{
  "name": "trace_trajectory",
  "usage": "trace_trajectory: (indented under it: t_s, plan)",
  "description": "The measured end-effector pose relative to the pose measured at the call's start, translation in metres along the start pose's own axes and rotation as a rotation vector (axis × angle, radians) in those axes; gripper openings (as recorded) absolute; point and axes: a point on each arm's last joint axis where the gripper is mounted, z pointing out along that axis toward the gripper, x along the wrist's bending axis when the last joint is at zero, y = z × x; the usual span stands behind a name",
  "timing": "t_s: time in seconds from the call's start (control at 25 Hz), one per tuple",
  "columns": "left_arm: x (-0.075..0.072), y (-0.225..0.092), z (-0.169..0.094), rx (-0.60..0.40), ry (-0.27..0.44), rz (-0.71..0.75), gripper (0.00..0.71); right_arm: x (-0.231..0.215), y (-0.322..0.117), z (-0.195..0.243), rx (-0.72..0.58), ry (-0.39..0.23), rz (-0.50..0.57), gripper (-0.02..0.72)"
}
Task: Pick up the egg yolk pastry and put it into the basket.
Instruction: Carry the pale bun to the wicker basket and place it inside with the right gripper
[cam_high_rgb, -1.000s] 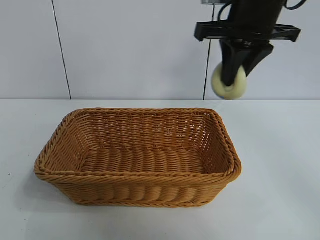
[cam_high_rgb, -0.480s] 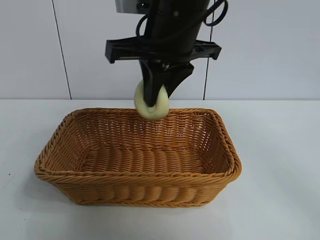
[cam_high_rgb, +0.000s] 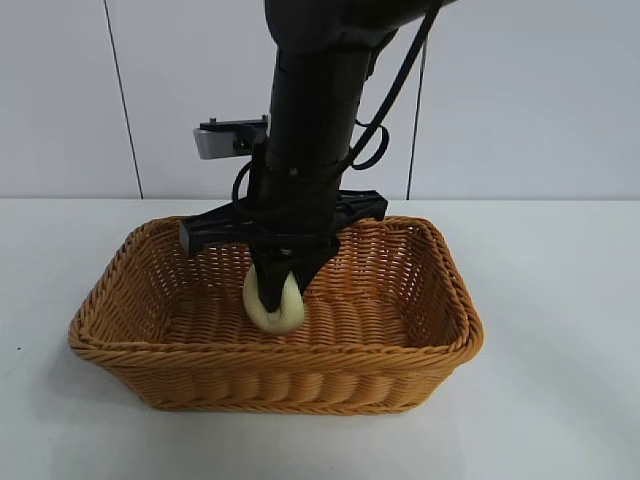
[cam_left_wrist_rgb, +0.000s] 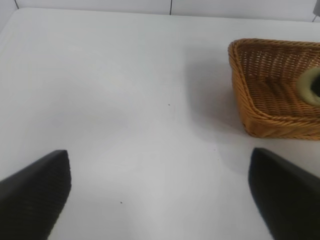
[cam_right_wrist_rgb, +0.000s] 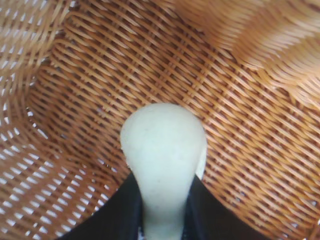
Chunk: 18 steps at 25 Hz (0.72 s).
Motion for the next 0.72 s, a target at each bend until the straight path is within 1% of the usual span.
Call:
trace_trajectory:
  t_s: [0.08,0.16,0.32,0.36,0.4,0.48,0.6,0.68,0.72]
  plan:
    - [0.000,0.000,0.000,0.000,0.000,0.000,0.692,0.000,0.000,0.000,-0.002,0.000,-0.001,0.182]
    - [0.000,0.000,0.000,0.000,0.000,0.000,0.692,0.000,0.000,0.000,-0.002,0.000,-0.008,0.272]
    - [0.000,0.000,0.000,0.000,0.000,0.000,0.692,0.000,0.000,0.000,-0.001,0.000,-0.015,0.579]
    - [0.000,0.000,0.000,0.000,0.000,0.000,0.692,0.000,0.000,-0.001,0.001,0.000,-0.015,0.626]
    - [0.000,0.000,0.000,0.000,0.000,0.000,0.692,0.000,0.001,-0.002,0.005,-0.001,-0.017,0.654]
    - [0.000,0.000,0.000,0.000,0.000,0.000,0.692,0.001,0.004,-0.009,0.014,-0.003,-0.020,0.678]
    - [0.000,0.000,0.000,0.000,0.000,0.000,0.692,0.003,0.012,-0.027,0.030,-0.017,-0.036,0.689]
    - [0.000,0.000,0.000,0.000,0.000,0.000,0.692,0.003,0.017,-0.042,0.048,-0.046,-0.052,0.689]
    - [0.000,0.000,0.000,0.000,0.000,0.000,0.692,0.003,0.021,-0.051,0.038,-0.060,-0.059,0.689]
